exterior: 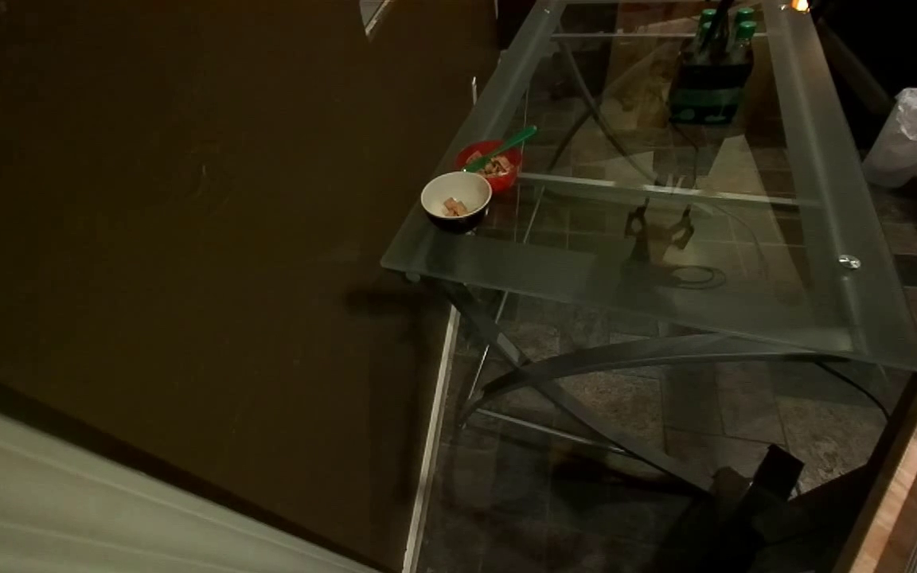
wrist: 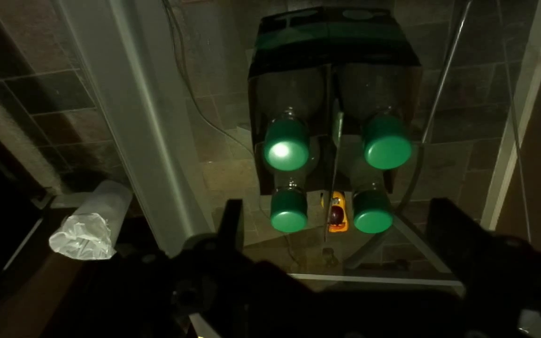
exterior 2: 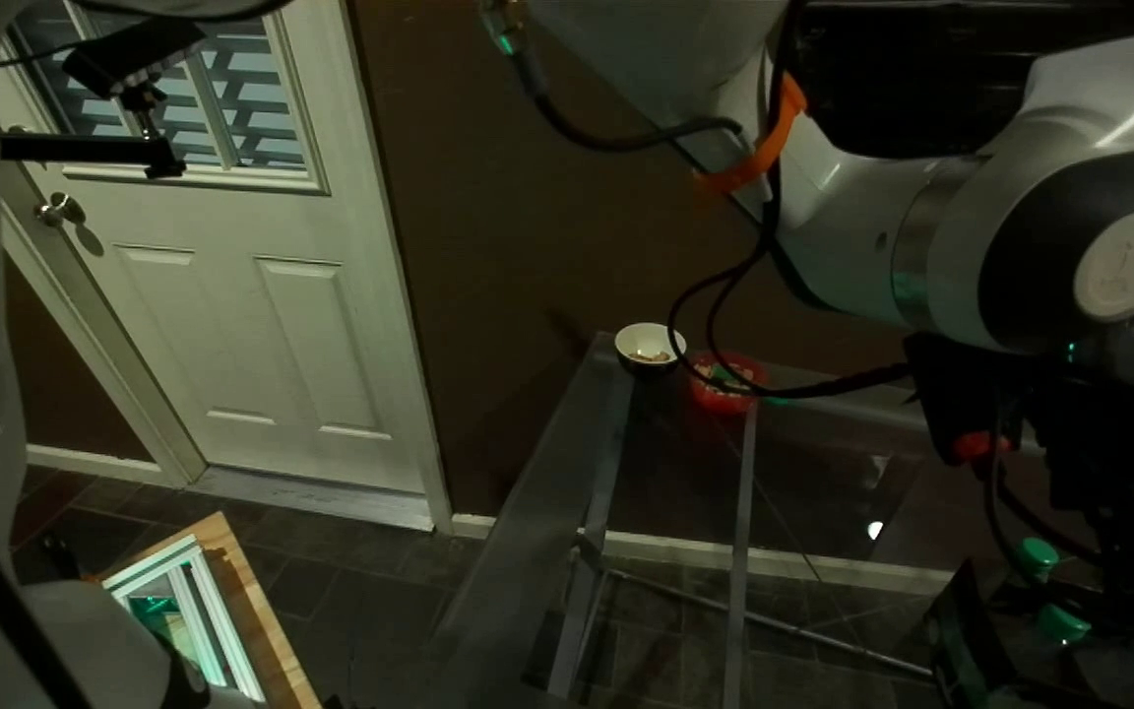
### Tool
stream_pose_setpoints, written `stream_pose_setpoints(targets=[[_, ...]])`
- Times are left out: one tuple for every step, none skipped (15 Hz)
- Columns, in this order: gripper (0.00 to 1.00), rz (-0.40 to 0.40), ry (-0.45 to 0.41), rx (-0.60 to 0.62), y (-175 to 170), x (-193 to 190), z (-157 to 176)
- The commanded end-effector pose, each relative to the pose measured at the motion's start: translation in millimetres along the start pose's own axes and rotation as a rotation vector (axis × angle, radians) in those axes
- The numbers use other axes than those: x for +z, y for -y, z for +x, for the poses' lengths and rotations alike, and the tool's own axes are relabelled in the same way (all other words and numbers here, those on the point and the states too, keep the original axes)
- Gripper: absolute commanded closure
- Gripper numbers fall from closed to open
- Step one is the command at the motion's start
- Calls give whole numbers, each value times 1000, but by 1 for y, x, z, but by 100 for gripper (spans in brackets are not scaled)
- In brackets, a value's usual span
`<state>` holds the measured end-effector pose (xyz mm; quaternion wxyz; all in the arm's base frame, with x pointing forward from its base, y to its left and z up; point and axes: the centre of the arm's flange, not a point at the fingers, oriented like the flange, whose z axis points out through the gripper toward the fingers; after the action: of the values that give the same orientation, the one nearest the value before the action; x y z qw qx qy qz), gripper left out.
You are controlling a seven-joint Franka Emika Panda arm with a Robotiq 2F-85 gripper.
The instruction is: Move the packet of drinks to the left
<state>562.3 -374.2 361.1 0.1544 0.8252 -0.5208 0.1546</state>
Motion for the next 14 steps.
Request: stream_pose_setpoints(targets=[[0,5,5,-7,3,17,1],[0,8,10,-8,3,22,1],[0,13,11,-10,4,28,2],[0,16,12,-12,4,32,1],[0,21,-1,-15,3,38,2],[0,26,-9,-18,3,41,3],[0,32,-18,-22,2,44,3],[0,37,-25,-25,2,46,4],[0,44,-33,-31,1,47,5],[0,49,-38,-35,1,48,6],[1,55,-28,-40,1,49,7],[7,56,-26,-43,1,51,7],[20,56,-14,-41,1,54,7],[32,56,-1,-41,1,57,7]])
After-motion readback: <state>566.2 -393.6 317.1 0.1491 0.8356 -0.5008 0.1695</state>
